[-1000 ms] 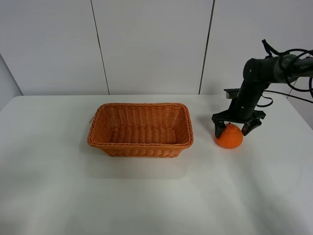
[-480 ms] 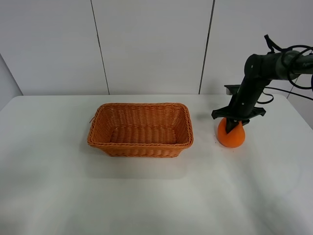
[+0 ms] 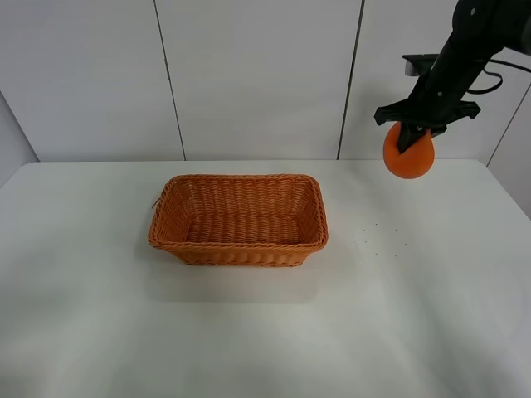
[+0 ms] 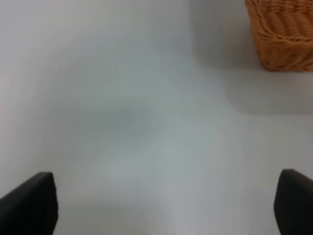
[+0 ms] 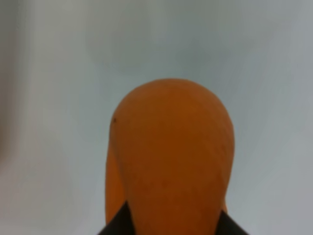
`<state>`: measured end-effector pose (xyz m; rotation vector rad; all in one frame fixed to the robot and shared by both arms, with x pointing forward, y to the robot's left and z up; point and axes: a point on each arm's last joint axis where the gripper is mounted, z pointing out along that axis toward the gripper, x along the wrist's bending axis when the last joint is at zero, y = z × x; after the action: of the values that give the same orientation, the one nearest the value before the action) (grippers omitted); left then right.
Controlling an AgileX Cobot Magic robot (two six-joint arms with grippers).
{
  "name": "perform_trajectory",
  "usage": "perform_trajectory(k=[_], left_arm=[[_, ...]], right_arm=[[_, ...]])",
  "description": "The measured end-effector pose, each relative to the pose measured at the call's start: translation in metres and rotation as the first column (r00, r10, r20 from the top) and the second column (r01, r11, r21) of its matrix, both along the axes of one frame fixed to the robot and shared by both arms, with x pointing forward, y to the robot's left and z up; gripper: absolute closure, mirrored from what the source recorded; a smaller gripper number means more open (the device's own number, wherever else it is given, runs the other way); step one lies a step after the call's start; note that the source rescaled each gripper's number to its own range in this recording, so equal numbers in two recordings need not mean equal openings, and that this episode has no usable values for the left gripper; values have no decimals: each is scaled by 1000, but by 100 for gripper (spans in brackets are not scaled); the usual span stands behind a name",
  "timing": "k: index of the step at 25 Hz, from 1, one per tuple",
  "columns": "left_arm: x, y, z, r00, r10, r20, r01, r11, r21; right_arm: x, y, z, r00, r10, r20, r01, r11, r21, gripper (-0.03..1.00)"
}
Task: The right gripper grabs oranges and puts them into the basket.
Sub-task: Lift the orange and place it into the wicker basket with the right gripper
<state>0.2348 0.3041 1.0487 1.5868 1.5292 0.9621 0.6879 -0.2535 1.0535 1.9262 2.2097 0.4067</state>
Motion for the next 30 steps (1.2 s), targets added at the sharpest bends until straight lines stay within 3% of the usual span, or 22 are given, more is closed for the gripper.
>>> perform_trajectory(k=[4,12,16,19,23,30], left_arm=[[0,0,0,1000,0,0,0,1000,0],[0,0,0,1000,0,0,0,1000,0],[0,0,0,1000,0,0,0,1000,0],[0,0,0,1000,0,0,0,1000,0],[0,0,0,1000,0,0,0,1000,0],[0,0,0,1000,0,0,0,1000,0]], right_arm=[[0,22,14,998,45,44,-44,999,-1,96],[-31,134,17,960,275,54,-276,961,14,96],[-46,185,14,924,362,122,-368,929,28,96],[-50,214,-2,901,406,151,-415,909,34,96],[-43,240,-46,889,436,137,-444,895,32,96],[-30,254,-115,892,441,95,-446,895,26,96]])
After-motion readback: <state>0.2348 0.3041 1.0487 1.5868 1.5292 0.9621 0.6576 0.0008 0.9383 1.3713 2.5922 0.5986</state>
